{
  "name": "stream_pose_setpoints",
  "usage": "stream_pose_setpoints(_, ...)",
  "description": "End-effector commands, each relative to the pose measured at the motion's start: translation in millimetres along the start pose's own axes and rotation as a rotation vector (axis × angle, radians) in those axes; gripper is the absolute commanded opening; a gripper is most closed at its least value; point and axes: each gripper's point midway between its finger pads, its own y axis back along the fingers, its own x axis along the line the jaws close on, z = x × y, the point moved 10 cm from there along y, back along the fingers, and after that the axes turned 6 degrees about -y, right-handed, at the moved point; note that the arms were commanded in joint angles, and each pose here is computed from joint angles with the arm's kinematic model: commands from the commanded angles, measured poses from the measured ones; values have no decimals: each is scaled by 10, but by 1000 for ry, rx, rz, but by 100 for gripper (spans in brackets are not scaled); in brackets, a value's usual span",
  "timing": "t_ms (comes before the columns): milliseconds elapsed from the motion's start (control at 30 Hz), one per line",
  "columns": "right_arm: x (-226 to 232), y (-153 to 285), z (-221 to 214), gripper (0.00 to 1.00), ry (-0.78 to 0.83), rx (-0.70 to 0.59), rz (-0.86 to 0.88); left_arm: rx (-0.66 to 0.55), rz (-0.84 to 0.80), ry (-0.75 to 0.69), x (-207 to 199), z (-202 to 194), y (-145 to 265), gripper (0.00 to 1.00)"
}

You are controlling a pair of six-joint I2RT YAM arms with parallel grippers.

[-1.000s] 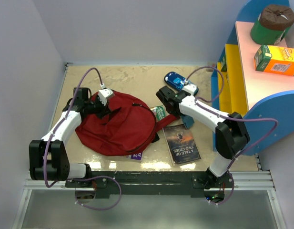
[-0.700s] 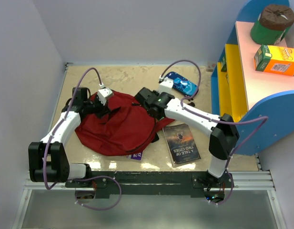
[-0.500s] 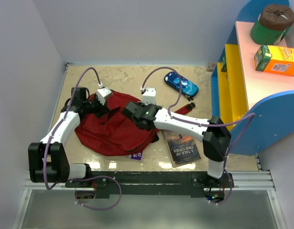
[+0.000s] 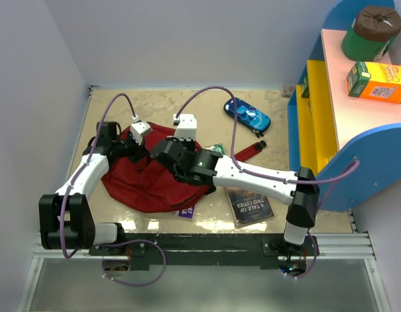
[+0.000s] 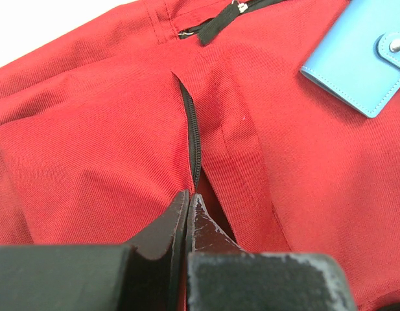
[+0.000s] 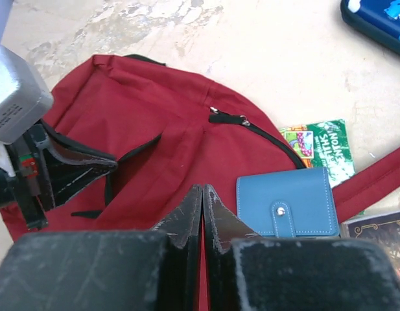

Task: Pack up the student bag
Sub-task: Place the stationery in the student bag, then pick up the stationery from the student bag.

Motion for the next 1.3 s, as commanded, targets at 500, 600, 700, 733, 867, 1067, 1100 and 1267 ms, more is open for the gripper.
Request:
stream_pose_setpoints(500,-1306,-442,-207,97,-329,311,142,-49,-5,-29,15,114,80,0)
stream_pose_setpoints(600,-1292,-468,-244,94,-366,352,263,-46,0,-32,23,121,86,0)
stream_pose_setpoints(700,-1341,-553,-303,89,-354,394,231,-42,7,-37,33,124,93,0)
stream_pose_setpoints(733,-1344,-601,-312,88,-346,401,211,-42,7,-37,34,127,95,0)
stream_pose_setpoints(867,-1396,-653,-369,86,-304,421,132,-45,3,-36,33,134,90,0)
stream_pose_setpoints(1067,-1402,-768,-509,80,-254,464,84,-58,-8,-32,28,149,90,0)
stream_pose_setpoints(1100,-1383,-780,-525,77,-260,466,96,-57,-10,-32,23,149,88,0)
stream_pose_setpoints(1267,-1287,-804,-491,48,-293,476,147,-45,-6,-34,27,130,86,0)
